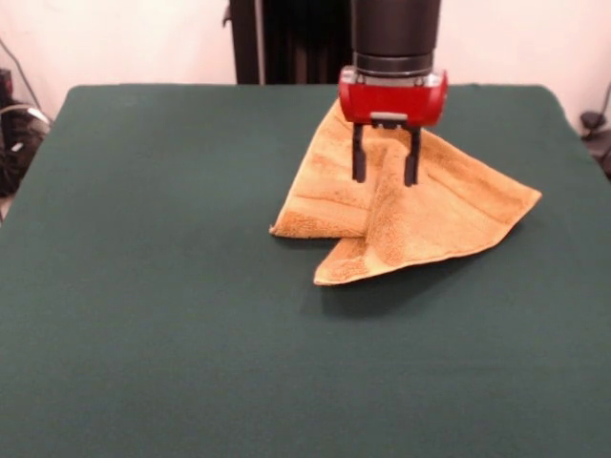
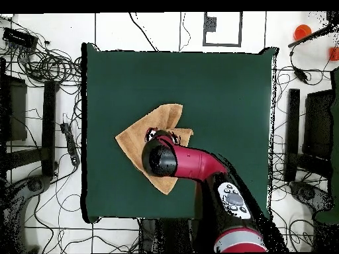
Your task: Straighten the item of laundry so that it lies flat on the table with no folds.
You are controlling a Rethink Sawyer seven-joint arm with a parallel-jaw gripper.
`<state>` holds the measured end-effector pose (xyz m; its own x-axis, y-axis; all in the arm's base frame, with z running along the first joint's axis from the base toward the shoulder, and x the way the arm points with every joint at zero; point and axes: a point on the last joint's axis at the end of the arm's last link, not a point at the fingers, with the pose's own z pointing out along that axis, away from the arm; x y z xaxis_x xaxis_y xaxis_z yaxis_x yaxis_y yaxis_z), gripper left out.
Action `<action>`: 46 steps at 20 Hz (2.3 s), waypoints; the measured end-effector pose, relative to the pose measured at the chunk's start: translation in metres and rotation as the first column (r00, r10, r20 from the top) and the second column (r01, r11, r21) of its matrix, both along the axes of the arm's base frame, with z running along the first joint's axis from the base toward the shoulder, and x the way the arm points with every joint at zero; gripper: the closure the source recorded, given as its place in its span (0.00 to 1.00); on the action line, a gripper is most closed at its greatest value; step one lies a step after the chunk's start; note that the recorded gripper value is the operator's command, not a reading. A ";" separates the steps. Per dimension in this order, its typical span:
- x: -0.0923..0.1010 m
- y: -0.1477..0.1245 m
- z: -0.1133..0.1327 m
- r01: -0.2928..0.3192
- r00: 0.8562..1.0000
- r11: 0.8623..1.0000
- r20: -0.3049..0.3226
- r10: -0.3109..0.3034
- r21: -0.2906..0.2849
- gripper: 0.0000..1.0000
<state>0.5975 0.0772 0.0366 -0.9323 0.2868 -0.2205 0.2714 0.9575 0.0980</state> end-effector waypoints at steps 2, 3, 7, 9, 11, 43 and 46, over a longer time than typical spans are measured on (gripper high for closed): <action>-0.002 -0.011 -0.002 -0.006 1.000 1.000 0.000 0.006 -0.006 0.00; -0.002 -0.013 -0.003 -0.009 1.000 1.000 -0.001 0.009 -0.008 0.00; -0.006 -0.023 -0.007 -0.026 1.000 1.000 -0.004 0.026 -0.012 0.00; -0.007 -0.026 -0.009 -0.033 0.999 0.999 -0.003 0.033 -0.011 0.00; -0.009 -0.030 -0.013 -0.041 0.999 0.999 -0.007 0.041 -0.011 0.00; -0.010 -0.063 -0.020 -0.046 0.999 0.999 0.000 0.046 -0.015 0.00; -0.009 -0.067 -0.021 -0.048 0.999 0.999 0.004 0.048 -0.018 0.00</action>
<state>0.5886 0.0107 0.0161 -0.9440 0.2378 -0.2290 0.2248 0.9710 0.0816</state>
